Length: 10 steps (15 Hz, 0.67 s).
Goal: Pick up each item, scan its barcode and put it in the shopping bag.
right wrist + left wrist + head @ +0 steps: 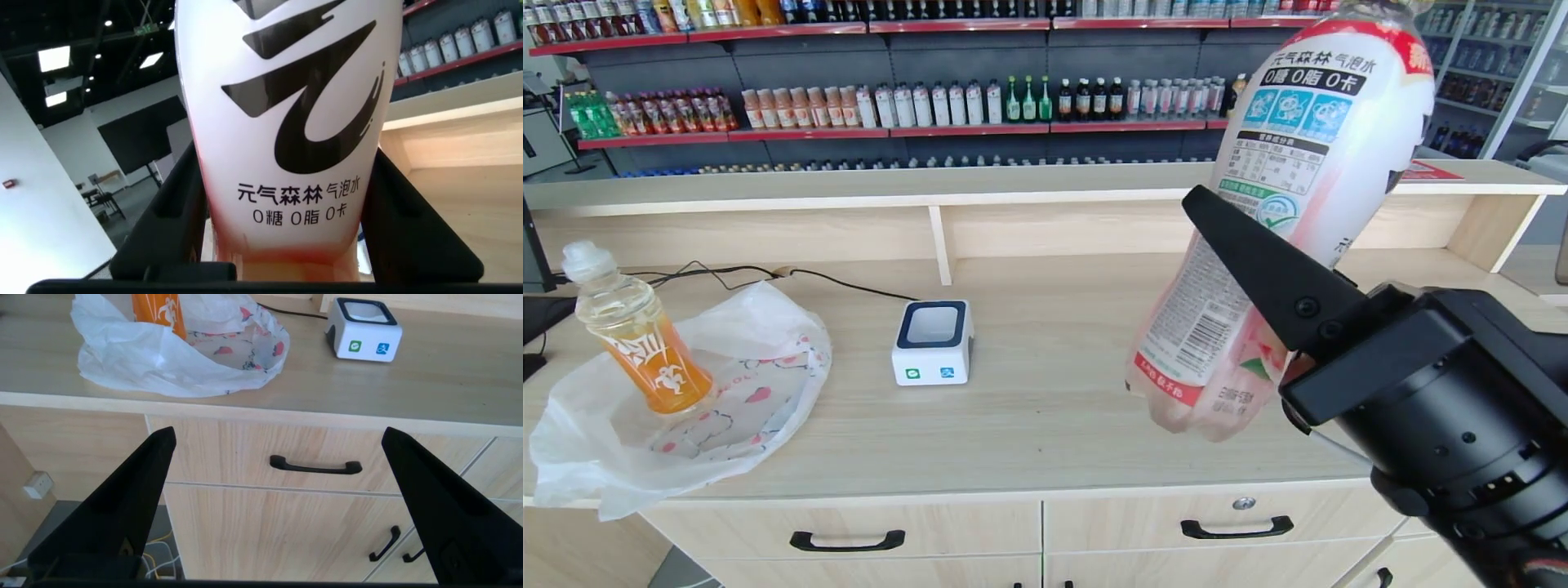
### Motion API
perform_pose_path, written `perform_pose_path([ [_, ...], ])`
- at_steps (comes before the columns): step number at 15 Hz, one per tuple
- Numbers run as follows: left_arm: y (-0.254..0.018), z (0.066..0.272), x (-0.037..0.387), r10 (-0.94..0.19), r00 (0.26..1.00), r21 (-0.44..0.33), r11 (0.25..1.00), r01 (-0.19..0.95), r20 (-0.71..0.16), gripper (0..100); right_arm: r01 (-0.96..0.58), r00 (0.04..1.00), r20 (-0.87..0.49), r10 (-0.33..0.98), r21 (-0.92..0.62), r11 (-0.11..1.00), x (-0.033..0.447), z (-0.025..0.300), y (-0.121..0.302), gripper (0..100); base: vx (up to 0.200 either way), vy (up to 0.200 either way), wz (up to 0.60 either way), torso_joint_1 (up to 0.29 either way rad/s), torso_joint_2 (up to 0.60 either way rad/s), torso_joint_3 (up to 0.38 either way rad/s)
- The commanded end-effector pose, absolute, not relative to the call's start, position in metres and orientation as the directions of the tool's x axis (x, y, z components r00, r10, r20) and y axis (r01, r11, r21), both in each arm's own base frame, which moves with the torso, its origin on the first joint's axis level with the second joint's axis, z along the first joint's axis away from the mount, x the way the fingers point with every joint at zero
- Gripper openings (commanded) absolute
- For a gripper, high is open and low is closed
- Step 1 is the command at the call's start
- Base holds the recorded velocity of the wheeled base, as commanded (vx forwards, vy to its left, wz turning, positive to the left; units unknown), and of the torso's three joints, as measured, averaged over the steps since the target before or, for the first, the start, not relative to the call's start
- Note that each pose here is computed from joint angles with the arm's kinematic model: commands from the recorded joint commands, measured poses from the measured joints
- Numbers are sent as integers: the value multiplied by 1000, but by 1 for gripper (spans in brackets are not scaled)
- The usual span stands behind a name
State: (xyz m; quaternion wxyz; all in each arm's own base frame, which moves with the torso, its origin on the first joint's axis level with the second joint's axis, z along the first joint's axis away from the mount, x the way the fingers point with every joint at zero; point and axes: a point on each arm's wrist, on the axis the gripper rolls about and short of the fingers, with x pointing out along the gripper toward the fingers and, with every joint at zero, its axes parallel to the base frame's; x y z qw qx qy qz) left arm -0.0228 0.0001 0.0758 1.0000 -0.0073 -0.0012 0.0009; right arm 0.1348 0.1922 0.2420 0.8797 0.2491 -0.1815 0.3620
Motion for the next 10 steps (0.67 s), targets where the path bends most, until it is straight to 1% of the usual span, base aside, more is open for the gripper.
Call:
perform_pose_path([
  [1, 0, 76, -23, 2, 1000, -15, 1000, -1, 3, 100, -691, 702, 455, 549, 244, 681, 145, 228, 185, 0, 0, 0, 0, 0, 0, 0],
  [2, 0, 76, -23, 3, 1000, -17, 1000, -3, 3, 100, -664, 719, 420, 554, 178, 727, 154, 218, 181, 0, 0, 0, 0, 0, 0, 0],
  [3, 0, 76, -23, 3, 1000, -17, 1000, -3, 3, 100, -642, 731, 410, 546, 138, 754, 161, 215, 174, 0, 0, 0, 0, 0, 0, 0],
  [4, 0, 76, -23, 3, 1000, -17, 1000, -3, 3, 100, -631, 730, 412, 546, 99, 769, 167, 215, 168, 0, 0, 0, 0, 0, 0, 0],
  [7, 0, 76, -23, 3, 1000, -17, 1000, -3, 3, 100, -560, 731, 416, 541, -88, 824, 191, 215, 140, 0, 0, 0, 0, 0, 0, 0],
  [10, 0, 76, -23, 3, 1000, -18, 1000, -3, 3, 100, -517, 774, 361, 521, -114, 848, 191, 201, 128, 0, 0, 0, 0, 0, 0, 0],
])
